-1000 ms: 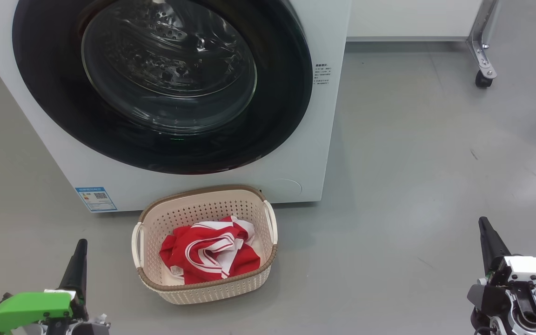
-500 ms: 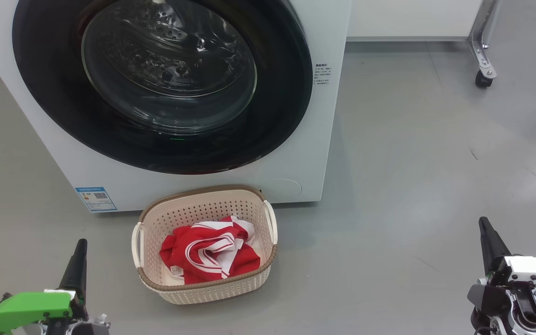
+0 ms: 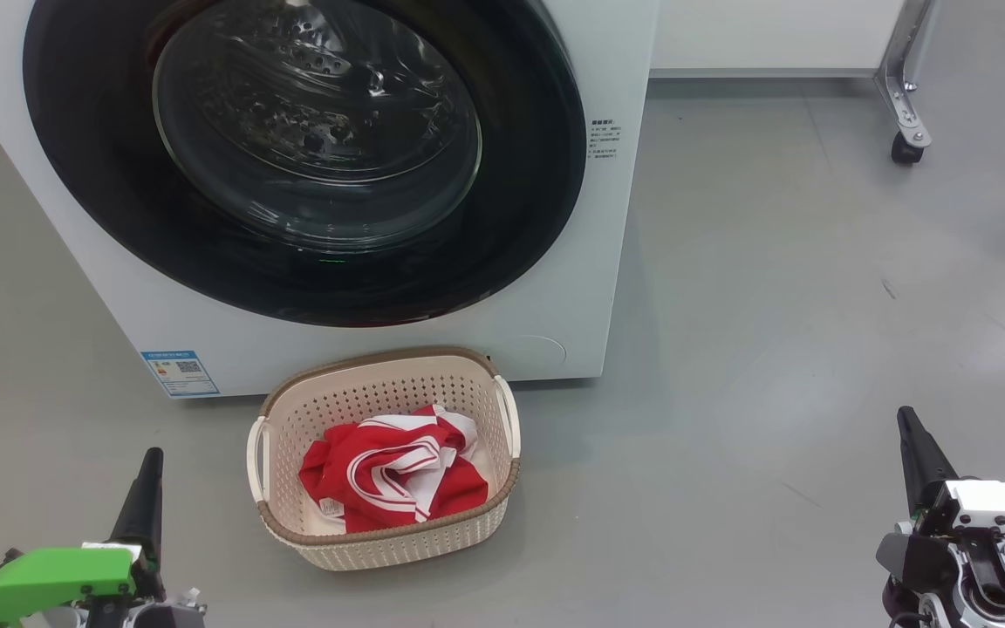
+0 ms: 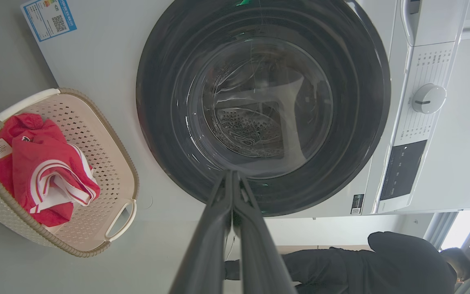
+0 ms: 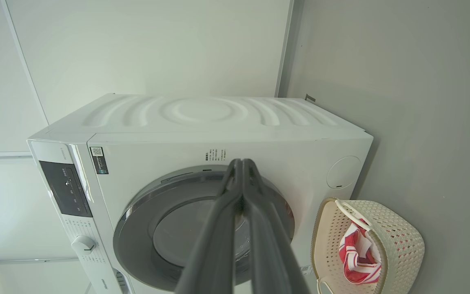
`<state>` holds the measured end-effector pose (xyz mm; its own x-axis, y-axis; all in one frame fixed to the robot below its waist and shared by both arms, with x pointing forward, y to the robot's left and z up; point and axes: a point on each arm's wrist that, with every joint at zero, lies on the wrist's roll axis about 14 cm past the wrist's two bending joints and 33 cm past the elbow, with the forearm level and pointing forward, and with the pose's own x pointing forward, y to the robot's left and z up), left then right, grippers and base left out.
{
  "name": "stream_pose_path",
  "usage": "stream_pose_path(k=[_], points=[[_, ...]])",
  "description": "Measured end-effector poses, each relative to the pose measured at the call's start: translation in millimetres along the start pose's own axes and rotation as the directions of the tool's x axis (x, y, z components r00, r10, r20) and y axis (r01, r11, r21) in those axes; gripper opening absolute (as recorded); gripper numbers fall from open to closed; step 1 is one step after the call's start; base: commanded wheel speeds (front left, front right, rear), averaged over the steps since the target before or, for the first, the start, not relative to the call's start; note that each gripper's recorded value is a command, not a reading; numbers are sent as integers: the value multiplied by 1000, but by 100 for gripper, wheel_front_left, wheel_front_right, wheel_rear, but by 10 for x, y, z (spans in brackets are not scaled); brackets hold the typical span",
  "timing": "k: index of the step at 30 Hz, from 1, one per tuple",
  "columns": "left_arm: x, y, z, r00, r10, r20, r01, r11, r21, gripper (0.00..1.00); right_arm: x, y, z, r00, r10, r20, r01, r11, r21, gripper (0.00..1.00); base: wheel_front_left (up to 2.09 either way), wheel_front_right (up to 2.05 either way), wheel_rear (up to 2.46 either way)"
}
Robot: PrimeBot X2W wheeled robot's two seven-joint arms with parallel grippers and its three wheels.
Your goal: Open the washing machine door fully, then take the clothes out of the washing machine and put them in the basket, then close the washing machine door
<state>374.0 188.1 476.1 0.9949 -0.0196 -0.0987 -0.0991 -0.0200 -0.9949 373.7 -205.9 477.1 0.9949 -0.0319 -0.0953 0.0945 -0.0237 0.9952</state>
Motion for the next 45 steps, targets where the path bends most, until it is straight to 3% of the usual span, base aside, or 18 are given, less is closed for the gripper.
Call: stream_pose_path(k=[45], points=[[0, -1, -11, 1000, -1, -6, 1, 1000, 3, 0, 0, 0, -4, 1000, 0, 0, 0, 1000, 4, 0, 0, 0, 0]])
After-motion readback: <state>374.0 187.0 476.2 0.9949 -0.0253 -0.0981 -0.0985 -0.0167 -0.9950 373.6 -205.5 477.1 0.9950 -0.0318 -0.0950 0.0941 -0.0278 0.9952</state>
